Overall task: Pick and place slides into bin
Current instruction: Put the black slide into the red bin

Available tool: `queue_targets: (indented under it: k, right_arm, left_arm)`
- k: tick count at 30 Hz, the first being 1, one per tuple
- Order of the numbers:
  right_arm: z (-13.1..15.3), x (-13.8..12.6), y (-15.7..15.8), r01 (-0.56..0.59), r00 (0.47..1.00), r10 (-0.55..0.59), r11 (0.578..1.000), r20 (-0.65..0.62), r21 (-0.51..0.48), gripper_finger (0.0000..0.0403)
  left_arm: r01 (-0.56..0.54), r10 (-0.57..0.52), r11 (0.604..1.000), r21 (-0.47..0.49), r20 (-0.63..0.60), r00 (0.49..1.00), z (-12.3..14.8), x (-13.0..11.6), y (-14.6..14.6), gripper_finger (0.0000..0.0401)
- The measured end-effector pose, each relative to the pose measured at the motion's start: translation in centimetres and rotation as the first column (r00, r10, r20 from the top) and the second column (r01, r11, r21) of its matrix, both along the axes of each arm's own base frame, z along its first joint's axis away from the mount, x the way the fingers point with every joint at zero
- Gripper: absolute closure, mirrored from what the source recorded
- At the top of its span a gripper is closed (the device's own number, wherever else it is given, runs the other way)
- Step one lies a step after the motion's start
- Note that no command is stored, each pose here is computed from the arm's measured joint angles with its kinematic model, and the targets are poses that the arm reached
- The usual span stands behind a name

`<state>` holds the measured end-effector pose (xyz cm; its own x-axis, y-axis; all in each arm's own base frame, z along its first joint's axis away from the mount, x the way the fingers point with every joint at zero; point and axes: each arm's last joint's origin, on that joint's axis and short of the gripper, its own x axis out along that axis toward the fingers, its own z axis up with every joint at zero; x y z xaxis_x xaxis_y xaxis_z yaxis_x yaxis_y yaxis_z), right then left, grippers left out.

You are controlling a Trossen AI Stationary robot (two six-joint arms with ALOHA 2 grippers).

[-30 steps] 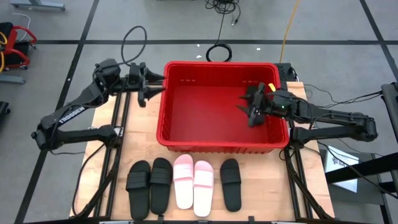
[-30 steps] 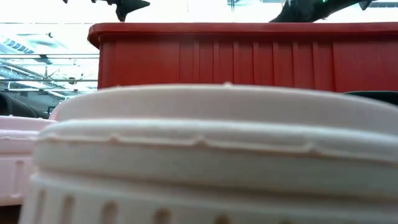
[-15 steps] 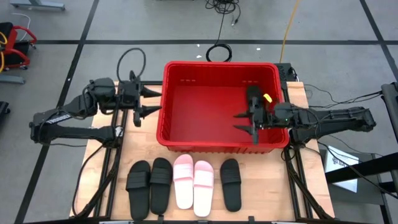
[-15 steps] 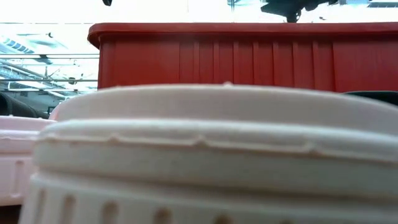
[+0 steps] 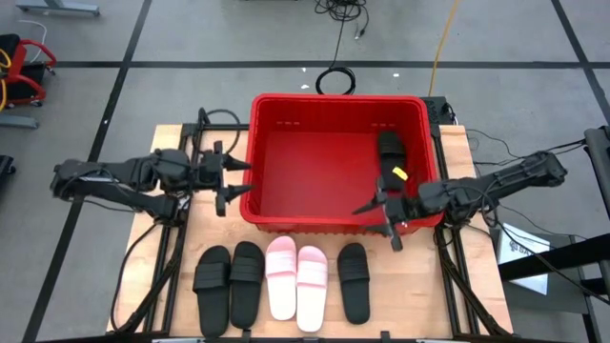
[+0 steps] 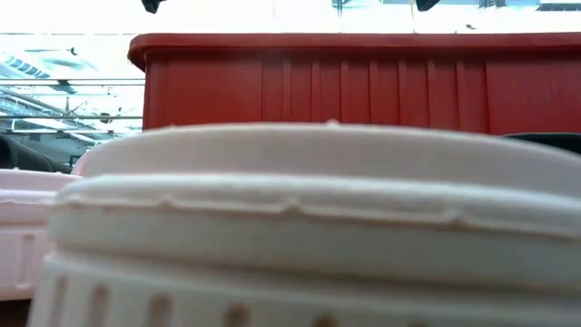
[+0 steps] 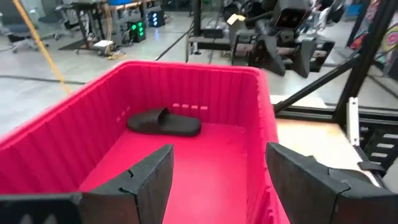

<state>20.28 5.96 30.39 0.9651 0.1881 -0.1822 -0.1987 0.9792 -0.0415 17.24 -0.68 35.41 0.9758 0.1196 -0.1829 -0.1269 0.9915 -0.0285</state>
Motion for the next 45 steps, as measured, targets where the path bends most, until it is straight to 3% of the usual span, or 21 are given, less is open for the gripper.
queue_targets:
  k: [6, 13, 22, 30, 39, 45]
  right_arm:
    - [-1.2, 1.1, 1.9, -0.031, 0.999, 0.032, 0.999, -0.042, 0.025, 0.0234]
    - [-2.2, 1.2, 4.2, 0.055, 0.997, -0.056, 0.998, -0.060, -0.026, 0.0234]
    - [-0.7, 0.2, 6.3, 0.139, 0.990, -0.141, 0.988, -0.026, -0.068, 0.0234]
    - [0.0, 1.3, 9.2, 0.068, 0.995, -0.077, 0.989, -0.067, -0.128, 0.0234]
    - [1.8, 3.2, 12.7, 0.079, 0.964, -0.152, 0.948, -0.220, -0.309, 0.0234]
    - [2.4, 3.3, 13.8, 0.079, 0.931, -0.180, 0.948, -0.317, -0.308, 0.0234]
  left_arm:
    - [0.056, -0.055, 0.998, -0.011, 0.062, 0.997, -1.2, 0.5, -1.2, 0.0146]
    - [0.021, -0.019, 1.000, -0.019, 0.081, 0.996, -0.9, 0.1, -1.7, 0.0146]
    - [0.022, -0.022, 1.000, -0.009, 0.090, 0.996, -0.8, -0.1, -1.9, 0.0146]
    - [0.019, -0.020, 1.000, 0.008, 0.089, 0.996, -0.8, -0.1, -1.9, 0.0146]
    - [0.019, -0.019, 1.000, 0.007, 0.074, 0.997, -0.9, -0.1, -1.9, 0.0146]
    - [0.019, -0.019, 1.000, 0.006, 0.074, 0.997, -0.9, -0.1, -1.9, 0.0146]
